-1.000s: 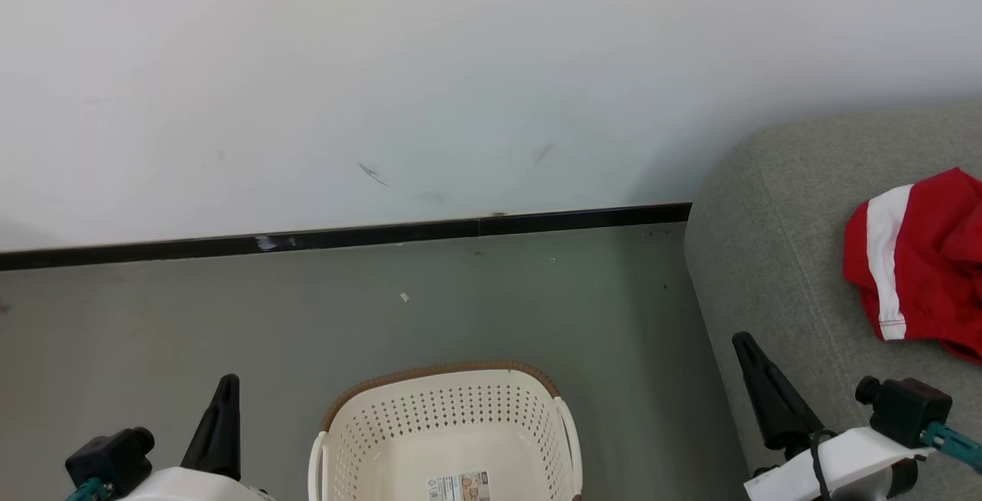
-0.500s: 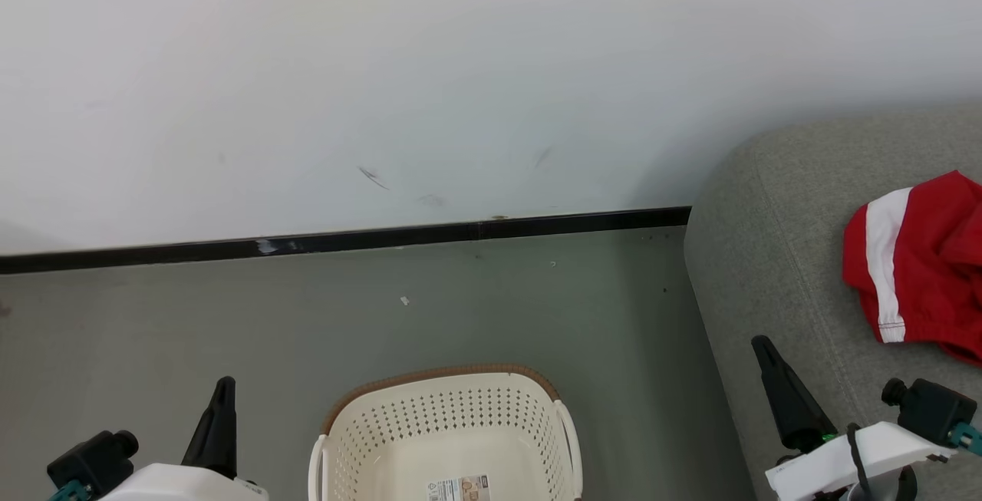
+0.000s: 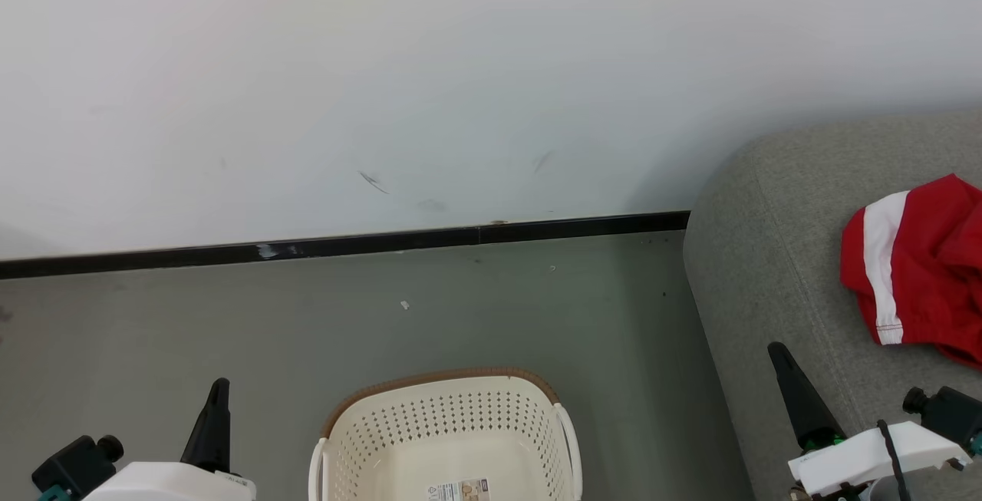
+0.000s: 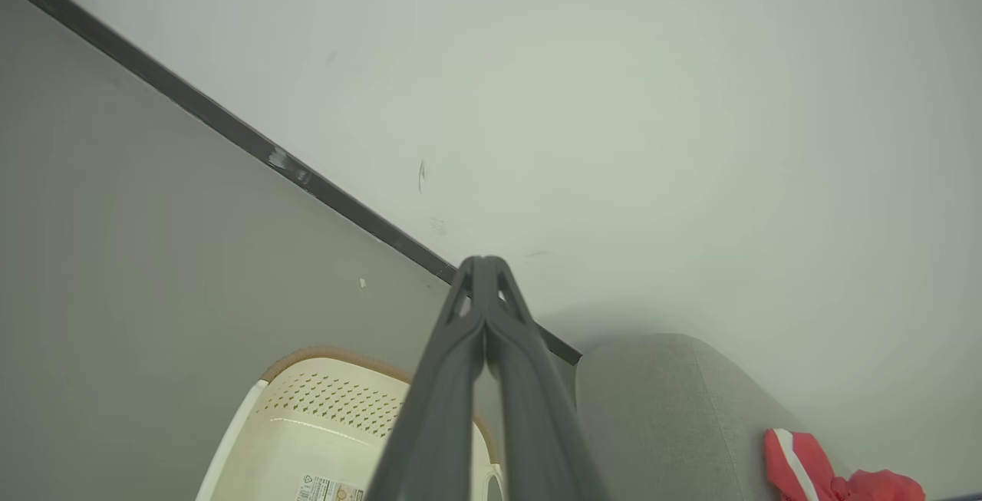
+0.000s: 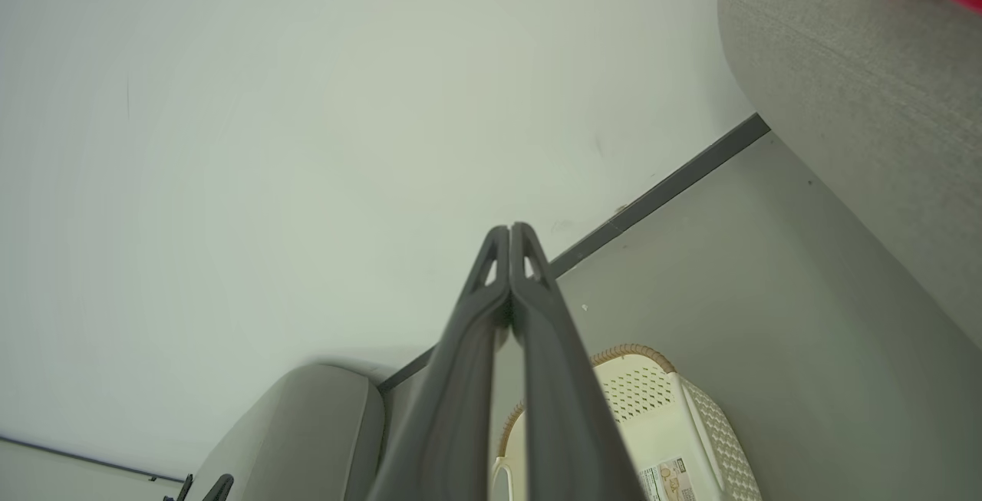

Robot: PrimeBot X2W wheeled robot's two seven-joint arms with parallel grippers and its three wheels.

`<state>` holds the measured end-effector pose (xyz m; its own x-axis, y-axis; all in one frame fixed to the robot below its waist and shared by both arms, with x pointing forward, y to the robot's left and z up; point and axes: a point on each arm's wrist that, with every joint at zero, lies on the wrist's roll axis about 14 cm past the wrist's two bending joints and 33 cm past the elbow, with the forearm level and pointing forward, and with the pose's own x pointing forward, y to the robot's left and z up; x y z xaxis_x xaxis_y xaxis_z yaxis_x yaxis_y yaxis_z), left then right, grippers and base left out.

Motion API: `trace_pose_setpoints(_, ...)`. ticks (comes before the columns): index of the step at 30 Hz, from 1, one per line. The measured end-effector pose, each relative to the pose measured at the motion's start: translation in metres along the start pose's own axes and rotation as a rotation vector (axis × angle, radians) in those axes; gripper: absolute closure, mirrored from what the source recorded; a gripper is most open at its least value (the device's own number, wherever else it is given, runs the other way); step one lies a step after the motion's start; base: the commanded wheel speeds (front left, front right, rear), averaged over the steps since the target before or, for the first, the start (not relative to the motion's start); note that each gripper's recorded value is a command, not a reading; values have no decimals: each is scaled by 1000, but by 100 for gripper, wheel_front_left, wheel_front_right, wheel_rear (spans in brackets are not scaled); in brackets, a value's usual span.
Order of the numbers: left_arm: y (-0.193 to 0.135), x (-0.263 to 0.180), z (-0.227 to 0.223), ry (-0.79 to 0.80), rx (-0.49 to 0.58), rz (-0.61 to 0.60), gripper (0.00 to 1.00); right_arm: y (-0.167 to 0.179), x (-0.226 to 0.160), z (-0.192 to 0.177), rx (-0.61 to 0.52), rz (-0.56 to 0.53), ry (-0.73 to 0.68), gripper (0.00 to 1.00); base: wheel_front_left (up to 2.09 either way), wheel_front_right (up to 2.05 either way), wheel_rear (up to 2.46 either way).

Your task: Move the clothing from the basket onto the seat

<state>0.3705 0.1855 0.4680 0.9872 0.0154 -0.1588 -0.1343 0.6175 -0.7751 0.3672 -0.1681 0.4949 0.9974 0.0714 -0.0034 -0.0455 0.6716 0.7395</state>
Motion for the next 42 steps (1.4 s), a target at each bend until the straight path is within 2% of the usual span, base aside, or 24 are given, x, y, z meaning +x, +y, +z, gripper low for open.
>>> trace_pose_setpoints(42, -6, 0, 6, 22, -508, -41, 100, -30, 3, 14, 563, -107, -45, 100, 0, 0, 0)
